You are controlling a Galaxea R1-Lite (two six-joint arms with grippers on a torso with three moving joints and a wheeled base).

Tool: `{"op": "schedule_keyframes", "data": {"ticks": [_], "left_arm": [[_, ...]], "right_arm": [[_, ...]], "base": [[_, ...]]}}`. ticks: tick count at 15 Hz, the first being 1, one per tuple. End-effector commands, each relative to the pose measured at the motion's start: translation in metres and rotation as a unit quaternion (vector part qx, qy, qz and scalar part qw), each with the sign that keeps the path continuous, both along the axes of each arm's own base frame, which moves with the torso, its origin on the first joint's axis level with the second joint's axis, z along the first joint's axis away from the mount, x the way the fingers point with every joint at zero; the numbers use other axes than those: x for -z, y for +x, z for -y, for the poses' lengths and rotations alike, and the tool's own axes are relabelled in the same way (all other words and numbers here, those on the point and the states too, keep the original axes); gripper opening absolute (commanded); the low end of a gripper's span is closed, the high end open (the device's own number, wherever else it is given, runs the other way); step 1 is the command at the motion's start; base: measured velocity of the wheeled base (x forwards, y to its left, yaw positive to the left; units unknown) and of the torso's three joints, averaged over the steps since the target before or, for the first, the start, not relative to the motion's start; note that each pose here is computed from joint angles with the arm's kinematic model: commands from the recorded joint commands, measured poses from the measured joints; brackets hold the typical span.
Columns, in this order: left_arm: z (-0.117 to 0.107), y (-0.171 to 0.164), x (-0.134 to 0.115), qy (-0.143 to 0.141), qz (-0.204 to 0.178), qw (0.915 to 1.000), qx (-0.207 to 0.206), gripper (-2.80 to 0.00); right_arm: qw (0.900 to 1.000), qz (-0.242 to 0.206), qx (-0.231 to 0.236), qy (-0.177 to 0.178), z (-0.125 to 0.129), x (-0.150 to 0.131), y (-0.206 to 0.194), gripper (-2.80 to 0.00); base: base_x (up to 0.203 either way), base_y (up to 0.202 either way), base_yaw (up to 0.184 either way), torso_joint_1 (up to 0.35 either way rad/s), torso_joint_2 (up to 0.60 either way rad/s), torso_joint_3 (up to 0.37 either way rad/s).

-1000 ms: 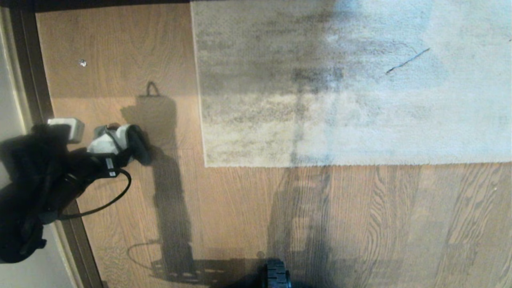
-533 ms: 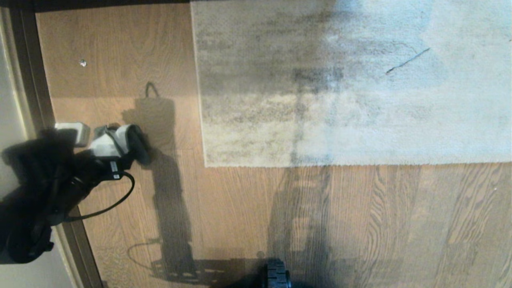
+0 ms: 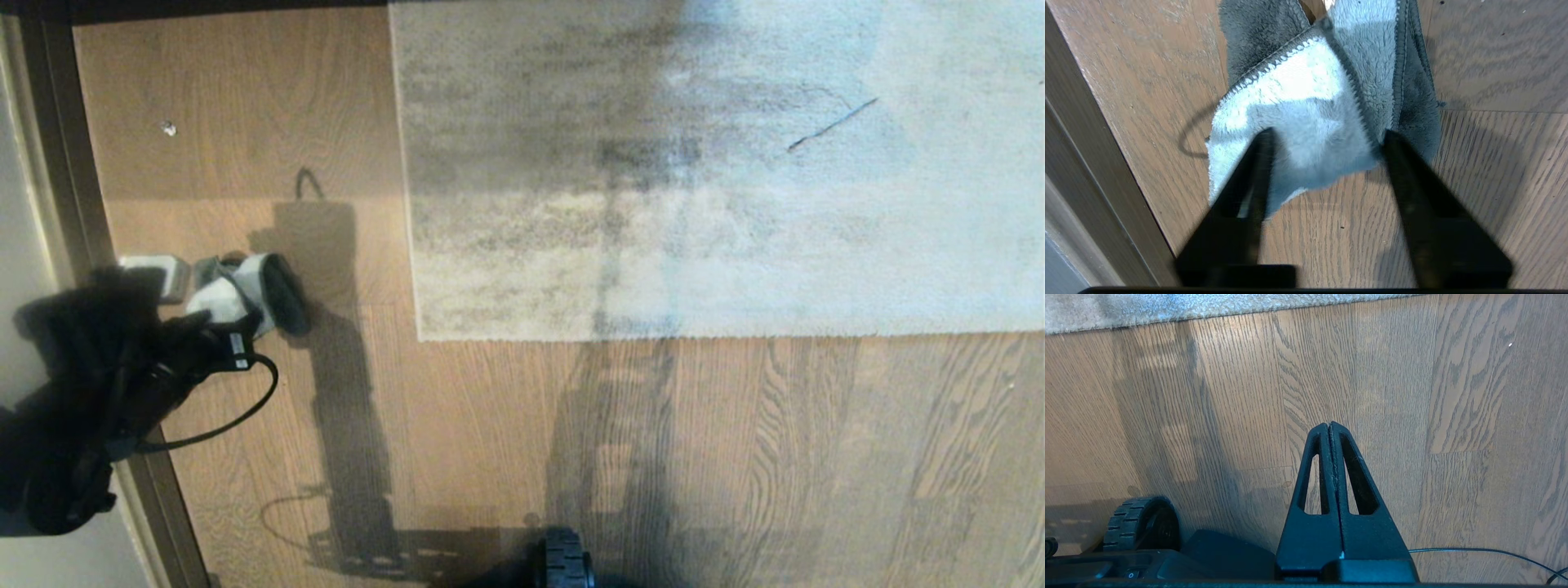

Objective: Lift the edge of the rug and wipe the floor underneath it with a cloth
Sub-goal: Pick up the rag

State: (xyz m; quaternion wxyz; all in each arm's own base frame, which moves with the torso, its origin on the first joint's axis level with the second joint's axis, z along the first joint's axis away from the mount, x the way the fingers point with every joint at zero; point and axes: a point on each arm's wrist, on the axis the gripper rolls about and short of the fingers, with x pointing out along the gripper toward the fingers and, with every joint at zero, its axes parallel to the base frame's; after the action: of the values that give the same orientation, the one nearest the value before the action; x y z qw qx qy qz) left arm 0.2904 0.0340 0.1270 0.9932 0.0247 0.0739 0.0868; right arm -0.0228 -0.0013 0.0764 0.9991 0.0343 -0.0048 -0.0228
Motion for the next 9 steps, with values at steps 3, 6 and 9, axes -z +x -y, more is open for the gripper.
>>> {"op": "schedule_keyframes", "data": {"ticks": [3,6,9], "left_arm": [[-0.0033,0.0007,0.0014,0.000,0.000,1.0000,-0.006,-2.80],[-0.0036,-0.0016,-0.0009,0.001,0.004,1.0000,-0.006,-2.80],[-0.0028,-0.0077,-0.0046,0.002,0.018,0.9998,-0.006,-2.80]], "right_arm": [[1.000,0.001,0.000,0.000,0.0000,-0.0001,0.0000,-2.80],[1.000,0.001,0.000,0.000,0.0000,-0.0001,0.0000,-2.80],[1.000,0.001,0.000,0.000,0.0000,-0.0001,0.0000,-2.80]], "base": [[0.000,0.000,0.000,0.000,0.00,0.000],[0.000,0.000,0.000,0.000,0.00,0.000],[0.000,0.000,0.000,0.000,0.00,0.000]]}}
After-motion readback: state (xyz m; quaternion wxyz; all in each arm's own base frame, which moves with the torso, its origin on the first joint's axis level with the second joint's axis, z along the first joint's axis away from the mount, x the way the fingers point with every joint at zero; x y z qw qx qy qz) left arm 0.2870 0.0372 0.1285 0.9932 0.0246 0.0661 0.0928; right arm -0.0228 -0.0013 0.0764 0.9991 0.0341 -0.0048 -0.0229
